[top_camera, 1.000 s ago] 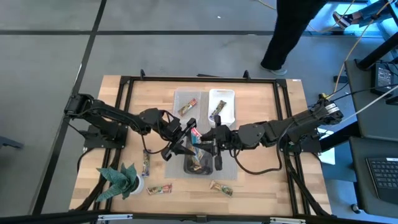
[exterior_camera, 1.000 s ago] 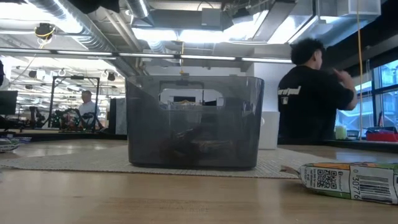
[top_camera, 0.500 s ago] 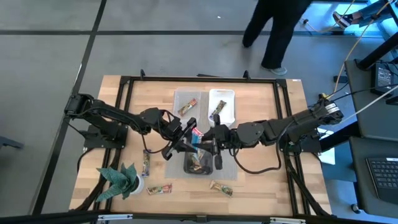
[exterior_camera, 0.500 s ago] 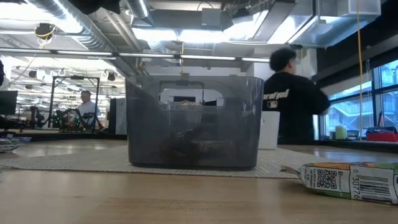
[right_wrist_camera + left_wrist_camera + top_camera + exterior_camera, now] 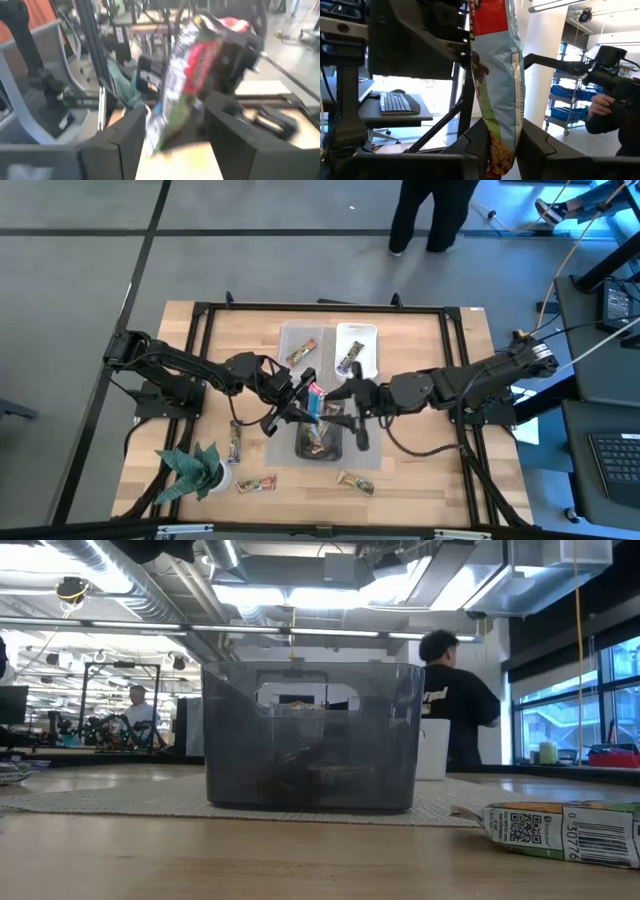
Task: Pick and place Granola Bars by type
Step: Put the right red granola bar into the transparent bin
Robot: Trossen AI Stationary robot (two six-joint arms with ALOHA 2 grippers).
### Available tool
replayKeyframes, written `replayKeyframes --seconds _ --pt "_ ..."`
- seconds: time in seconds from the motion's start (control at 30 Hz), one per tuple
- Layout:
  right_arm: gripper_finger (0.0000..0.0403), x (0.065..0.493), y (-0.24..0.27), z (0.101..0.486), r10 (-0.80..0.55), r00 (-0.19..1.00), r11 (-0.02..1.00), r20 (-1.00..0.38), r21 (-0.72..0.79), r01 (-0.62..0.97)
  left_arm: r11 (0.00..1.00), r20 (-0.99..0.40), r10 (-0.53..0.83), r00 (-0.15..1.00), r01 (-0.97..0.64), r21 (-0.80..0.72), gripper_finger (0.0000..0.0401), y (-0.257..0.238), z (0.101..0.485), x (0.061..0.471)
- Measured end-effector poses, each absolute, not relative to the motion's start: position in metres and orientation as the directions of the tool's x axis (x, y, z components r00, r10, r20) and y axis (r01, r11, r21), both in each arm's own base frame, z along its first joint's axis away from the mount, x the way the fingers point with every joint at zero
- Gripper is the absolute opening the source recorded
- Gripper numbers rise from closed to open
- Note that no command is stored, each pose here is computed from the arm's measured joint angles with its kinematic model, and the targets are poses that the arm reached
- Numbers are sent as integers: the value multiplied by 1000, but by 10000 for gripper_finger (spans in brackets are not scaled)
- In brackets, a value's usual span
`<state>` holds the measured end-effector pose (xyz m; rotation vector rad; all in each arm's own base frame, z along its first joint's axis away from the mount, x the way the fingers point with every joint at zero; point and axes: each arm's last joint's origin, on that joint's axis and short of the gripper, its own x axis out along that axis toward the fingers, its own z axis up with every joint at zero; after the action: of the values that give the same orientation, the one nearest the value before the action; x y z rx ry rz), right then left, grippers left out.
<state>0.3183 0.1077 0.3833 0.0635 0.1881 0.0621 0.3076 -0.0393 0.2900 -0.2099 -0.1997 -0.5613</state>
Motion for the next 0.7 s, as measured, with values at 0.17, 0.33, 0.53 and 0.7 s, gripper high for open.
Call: replayKeyframes --seconds 0.17,0.33,0.53,0.7 --pt "221 289 97 391 57 954 993 -296 118 -23 834 209 -472 856 511 -208 66 -27 290 307" --pt "222 263 88 389 35 898 963 -438 256 88 874 33 -348 937 337 -350 65 6 282 302" --pt "222 256 85 374 3 812 923 -584 313 223 911 -295 9 955 -130 -390 65 51 259 286" --pt "222 261 87 358 -25 736 918 -677 276 285 838 -517 250 818 -451 -309 65 80 239 268"
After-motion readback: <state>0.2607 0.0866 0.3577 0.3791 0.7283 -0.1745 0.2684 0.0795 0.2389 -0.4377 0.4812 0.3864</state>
